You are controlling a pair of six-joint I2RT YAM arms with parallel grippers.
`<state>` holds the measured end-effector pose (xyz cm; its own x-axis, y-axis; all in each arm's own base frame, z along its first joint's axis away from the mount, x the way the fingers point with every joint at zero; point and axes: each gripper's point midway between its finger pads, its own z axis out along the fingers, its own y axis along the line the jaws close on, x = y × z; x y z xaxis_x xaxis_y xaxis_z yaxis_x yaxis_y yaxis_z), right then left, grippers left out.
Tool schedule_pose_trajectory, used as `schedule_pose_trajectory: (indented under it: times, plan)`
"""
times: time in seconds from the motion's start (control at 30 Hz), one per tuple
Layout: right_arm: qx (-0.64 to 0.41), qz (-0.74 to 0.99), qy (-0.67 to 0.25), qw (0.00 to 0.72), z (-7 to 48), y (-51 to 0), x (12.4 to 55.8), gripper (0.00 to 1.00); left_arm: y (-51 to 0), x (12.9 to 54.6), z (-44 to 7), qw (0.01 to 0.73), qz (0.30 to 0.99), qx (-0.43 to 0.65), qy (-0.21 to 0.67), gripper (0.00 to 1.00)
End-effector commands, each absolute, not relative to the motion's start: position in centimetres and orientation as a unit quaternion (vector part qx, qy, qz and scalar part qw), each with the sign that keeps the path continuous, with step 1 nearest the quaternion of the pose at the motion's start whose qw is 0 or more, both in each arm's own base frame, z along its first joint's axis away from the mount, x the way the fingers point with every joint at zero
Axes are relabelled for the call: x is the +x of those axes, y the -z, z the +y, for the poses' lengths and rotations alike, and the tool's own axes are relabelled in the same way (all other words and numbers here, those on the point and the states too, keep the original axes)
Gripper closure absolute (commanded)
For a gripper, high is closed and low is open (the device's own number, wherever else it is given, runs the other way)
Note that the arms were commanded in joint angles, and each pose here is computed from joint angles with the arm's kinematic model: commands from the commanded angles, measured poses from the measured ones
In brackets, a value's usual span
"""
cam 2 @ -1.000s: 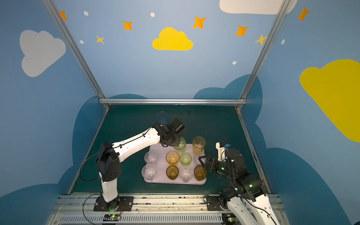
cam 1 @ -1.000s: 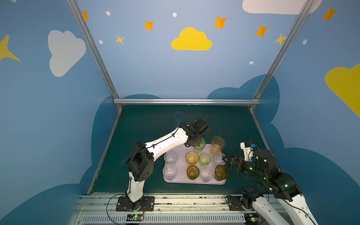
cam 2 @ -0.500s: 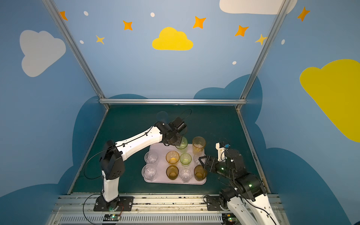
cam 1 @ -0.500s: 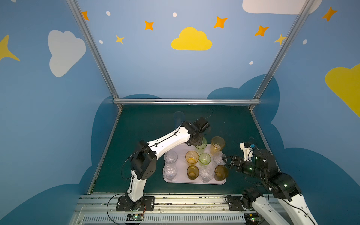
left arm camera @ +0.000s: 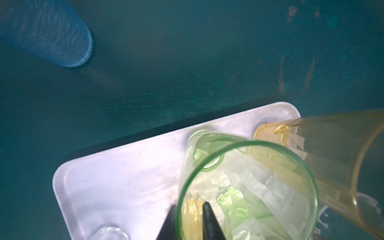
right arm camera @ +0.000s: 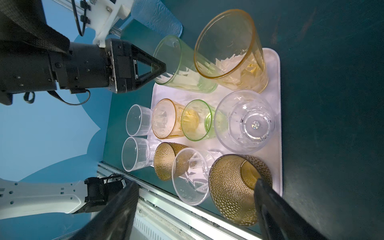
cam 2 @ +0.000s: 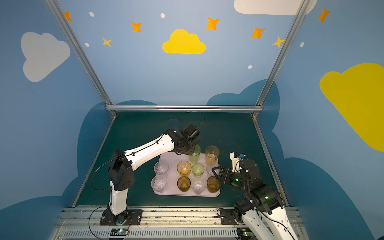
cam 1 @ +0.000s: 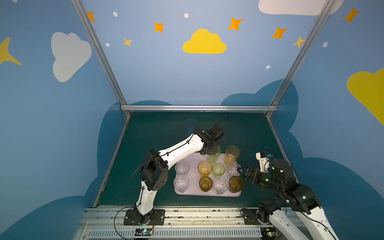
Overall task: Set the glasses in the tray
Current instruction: 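Lower the green glass onto the tray and open the left gripper, then withdraw the left gripper toward the robot while the right gripper rises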
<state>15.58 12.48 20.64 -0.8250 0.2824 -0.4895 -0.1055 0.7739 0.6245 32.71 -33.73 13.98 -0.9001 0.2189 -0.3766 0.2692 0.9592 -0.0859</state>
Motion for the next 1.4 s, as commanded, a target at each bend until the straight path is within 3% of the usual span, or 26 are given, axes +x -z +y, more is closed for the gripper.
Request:
schedule_pose_trajectory:
  times: [0.0,0.1,0.27,0.77,1.13,1.37]
  plan:
    - [0.053,0.901,-0.322,0.285,12.2,-20.0,15.5,0.14,-14.0,32.7,-34.0,0.180,0.973,0.129,0.068,0.73]
    - [0.054,0.902,-0.321,0.285,12.2,-19.9,15.6,0.14,-14.2,32.6,-34.3,0.180,0.971,0.140,0.076,0.67]
    - [0.054,0.903,-0.321,0.280,12.2,-20.0,15.5,0.14,-15.1,32.5,-34.3,0.199,0.965,0.148,0.090,0.44]
    - [0.053,0.905,-0.318,0.278,12.2,-19.9,15.5,0.14,-17.6,33.3,-32.4,0.240,0.957,0.151,0.052,0.00]
    - [0.047,0.904,-0.324,0.276,12.5,-20.1,15.6,0.14,-20.7,33.4,-30.4,0.283,0.949,0.135,0.035,0.00]
    - [0.041,0.902,-0.340,0.262,13.5,-20.2,16.0,0.14,-24.0,32.3,-29.2,0.321,0.937,0.116,0.074,0.00]
